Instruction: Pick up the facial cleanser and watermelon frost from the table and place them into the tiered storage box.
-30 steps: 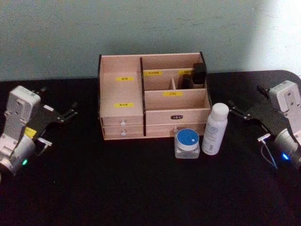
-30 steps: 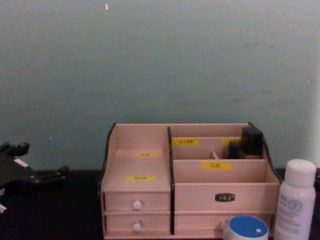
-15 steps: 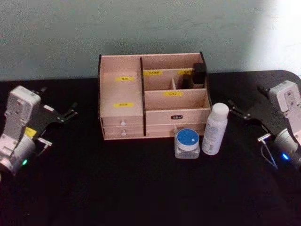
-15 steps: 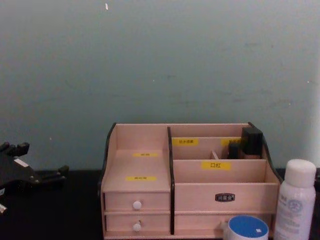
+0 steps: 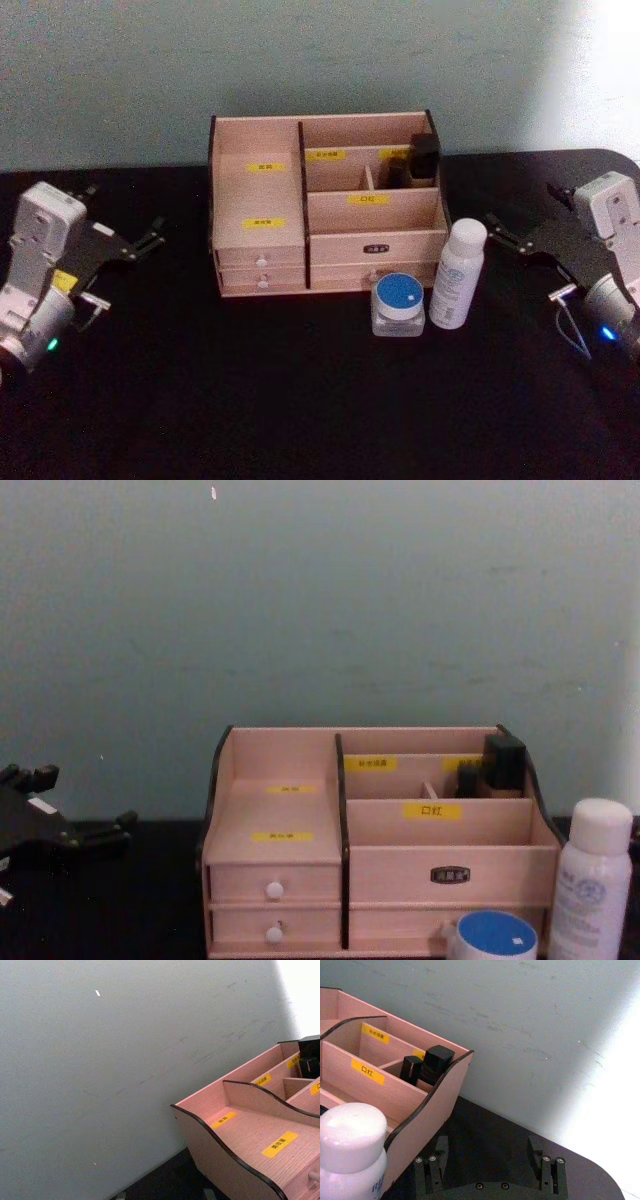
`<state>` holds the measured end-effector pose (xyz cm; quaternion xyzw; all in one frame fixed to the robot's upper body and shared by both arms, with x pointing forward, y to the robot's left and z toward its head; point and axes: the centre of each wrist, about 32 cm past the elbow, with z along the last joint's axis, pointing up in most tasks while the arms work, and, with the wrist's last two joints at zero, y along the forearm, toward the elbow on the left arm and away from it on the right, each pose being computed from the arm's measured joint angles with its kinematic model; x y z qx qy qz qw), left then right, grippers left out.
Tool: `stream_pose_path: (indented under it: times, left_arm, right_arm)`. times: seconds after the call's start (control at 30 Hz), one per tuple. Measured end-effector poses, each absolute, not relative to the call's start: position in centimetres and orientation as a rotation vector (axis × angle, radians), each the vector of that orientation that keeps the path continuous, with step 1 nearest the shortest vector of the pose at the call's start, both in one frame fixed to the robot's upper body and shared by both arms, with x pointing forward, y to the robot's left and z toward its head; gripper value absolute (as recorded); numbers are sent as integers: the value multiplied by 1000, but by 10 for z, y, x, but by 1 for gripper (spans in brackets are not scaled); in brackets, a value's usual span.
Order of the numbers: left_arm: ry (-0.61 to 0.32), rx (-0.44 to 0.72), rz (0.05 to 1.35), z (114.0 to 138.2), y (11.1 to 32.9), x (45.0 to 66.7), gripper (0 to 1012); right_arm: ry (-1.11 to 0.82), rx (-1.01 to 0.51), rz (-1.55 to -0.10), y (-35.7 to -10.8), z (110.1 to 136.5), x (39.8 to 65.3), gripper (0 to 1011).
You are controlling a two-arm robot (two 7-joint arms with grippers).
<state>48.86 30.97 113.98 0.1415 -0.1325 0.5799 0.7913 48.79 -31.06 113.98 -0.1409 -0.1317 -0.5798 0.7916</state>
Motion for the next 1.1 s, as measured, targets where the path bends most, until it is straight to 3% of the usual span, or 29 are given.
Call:
stream_pose_path:
  times: [0.27, 0.7, 1.1]
  left_arm:
    - [-285, 304, 1248, 1140, 310, 489, 1001]
    - [-285, 304, 1248, 1140, 310, 489, 1001]
    - [-285, 304, 1248, 1140, 310, 489, 1001]
  right_arm:
    - [-271, -305, -1224, -315, 1144, 474, 1002]
    - [-166, -369, -1142, -318, 1157, 427, 1002]
    - [-17, -268, -1018, -303, 1157, 419, 1002]
